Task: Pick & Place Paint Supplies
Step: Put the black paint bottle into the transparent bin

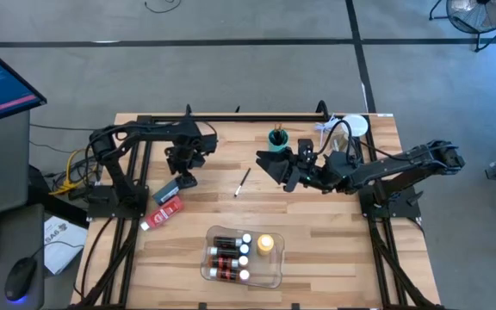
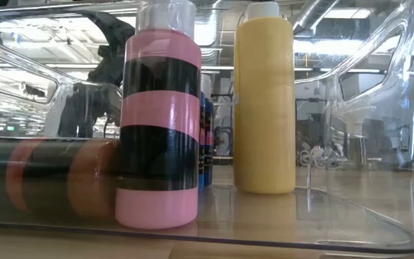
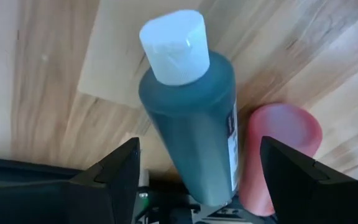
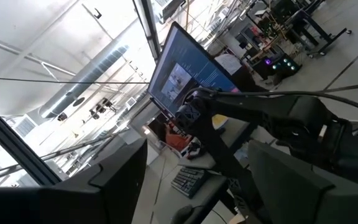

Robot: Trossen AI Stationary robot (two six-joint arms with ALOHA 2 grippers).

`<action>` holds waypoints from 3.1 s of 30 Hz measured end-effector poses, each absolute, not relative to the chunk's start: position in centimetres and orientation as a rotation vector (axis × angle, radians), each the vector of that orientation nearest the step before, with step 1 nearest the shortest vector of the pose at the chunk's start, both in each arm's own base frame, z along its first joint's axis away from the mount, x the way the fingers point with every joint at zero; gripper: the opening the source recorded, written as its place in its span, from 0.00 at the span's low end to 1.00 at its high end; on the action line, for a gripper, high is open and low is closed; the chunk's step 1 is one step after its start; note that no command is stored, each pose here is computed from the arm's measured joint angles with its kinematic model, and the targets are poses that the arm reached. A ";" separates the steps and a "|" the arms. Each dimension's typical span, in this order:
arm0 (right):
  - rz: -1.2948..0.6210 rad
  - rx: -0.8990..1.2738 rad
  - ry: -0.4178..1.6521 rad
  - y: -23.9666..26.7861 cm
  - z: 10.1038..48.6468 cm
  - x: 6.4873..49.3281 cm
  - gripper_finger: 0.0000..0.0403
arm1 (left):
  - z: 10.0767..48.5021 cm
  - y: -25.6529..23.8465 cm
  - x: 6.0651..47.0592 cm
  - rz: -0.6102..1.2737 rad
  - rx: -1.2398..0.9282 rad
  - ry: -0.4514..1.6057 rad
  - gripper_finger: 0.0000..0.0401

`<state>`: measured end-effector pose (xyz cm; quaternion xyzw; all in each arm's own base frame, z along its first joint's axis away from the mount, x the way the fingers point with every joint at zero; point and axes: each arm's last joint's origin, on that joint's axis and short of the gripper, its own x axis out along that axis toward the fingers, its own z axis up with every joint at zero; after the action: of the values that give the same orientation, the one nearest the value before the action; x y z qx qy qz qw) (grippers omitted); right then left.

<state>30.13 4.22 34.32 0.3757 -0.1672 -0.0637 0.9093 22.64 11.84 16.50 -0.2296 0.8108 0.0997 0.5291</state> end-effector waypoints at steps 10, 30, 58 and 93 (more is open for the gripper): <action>-0.134 0.773 -0.346 4.1 34.3 30.1 0.67 | 15.7 11.9 23.0 0.242 -0.536 1.880 0.59; -0.135 0.772 -0.345 4.1 34.3 30.1 0.67 | 13.3 12.1 23.6 0.221 -0.555 1.925 0.59; 0.024 0.777 -0.311 4.4 35.3 29.3 0.67 | 26.5 9.2 19.0 0.347 -0.456 1.333 0.24; 0.079 0.544 -0.049 11.5 38.4 17.0 0.67 | 37.6 -20.5 31.1 0.071 -0.101 0.357 0.24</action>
<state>16.96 11.50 38.36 0.2686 -0.0240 0.0391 0.9622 31.13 -20.54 37.63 -0.0501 0.1774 0.0351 0.9822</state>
